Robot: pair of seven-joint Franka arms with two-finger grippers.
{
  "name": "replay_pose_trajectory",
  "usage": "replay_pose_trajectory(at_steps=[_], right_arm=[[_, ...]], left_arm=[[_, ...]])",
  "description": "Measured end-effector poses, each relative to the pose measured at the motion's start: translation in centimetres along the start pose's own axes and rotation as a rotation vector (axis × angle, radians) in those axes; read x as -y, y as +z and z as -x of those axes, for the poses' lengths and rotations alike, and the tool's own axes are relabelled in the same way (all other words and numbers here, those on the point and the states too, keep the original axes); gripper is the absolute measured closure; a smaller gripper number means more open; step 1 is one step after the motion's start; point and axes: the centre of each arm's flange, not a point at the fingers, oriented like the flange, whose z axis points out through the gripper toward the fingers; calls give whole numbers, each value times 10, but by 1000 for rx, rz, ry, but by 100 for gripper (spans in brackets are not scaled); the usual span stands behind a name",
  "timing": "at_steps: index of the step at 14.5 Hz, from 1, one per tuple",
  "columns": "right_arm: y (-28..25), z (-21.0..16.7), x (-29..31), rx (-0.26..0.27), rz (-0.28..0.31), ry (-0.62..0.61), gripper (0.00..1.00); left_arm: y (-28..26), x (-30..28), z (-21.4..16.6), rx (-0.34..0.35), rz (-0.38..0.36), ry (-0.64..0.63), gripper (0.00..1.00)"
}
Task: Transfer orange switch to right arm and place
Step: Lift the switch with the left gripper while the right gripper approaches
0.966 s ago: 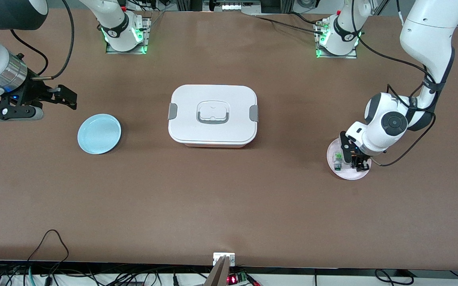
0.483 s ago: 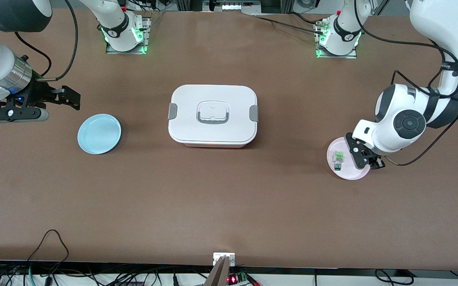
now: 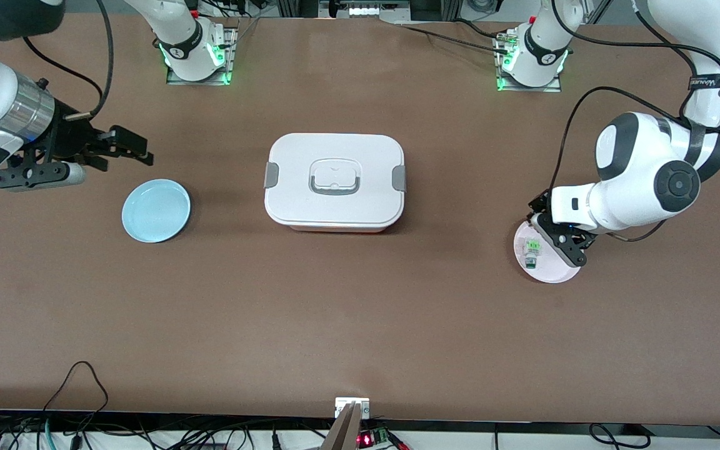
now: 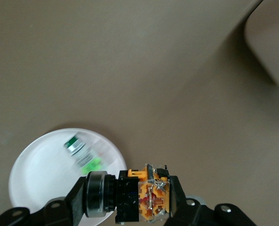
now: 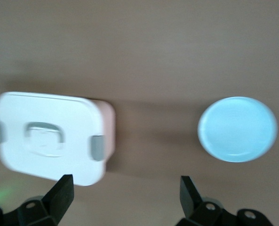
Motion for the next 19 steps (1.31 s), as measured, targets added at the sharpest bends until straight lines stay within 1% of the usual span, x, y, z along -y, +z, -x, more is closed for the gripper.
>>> replay_pose_trajectory(at_steps=[2, 5, 6, 8, 11, 13, 14, 15, 17, 19], right_arm=[[-5, 1, 15, 7, -183, 13, 0], [-14, 2, 41, 22, -450, 26, 0], [-17, 2, 48, 27, -529, 31, 0], [-24, 2, 59, 39, -660, 40, 0], [-28, 1, 71, 66, -839, 61, 0], [-18, -2, 78, 111, -963, 93, 0], [-8, -4, 82, 138, -1014, 110, 0], [4, -5, 87, 162, -1052, 124, 0], [29, -8, 97, 201, -1112, 152, 0], [61, -7, 111, 215, -1162, 172, 0]], left_arm=[[-9, -33, -22, -67, 58, 28, 28], [-31, -98, -57, -159, 137, 120, 28], [-39, -118, -65, -198, 176, 139, 28], [-66, -143, -70, -286, 248, 197, 28], [-98, -178, -77, -430, 332, 374, 28], [-103, -203, -87, -544, 407, 469, 28], [-105, -214, -93, -595, 426, 508, 28], [-110, -224, -98, -636, 429, 534, 28], [-122, -245, -111, -722, 413, 542, 28], [-131, -272, -125, -822, 359, 516, 28]])
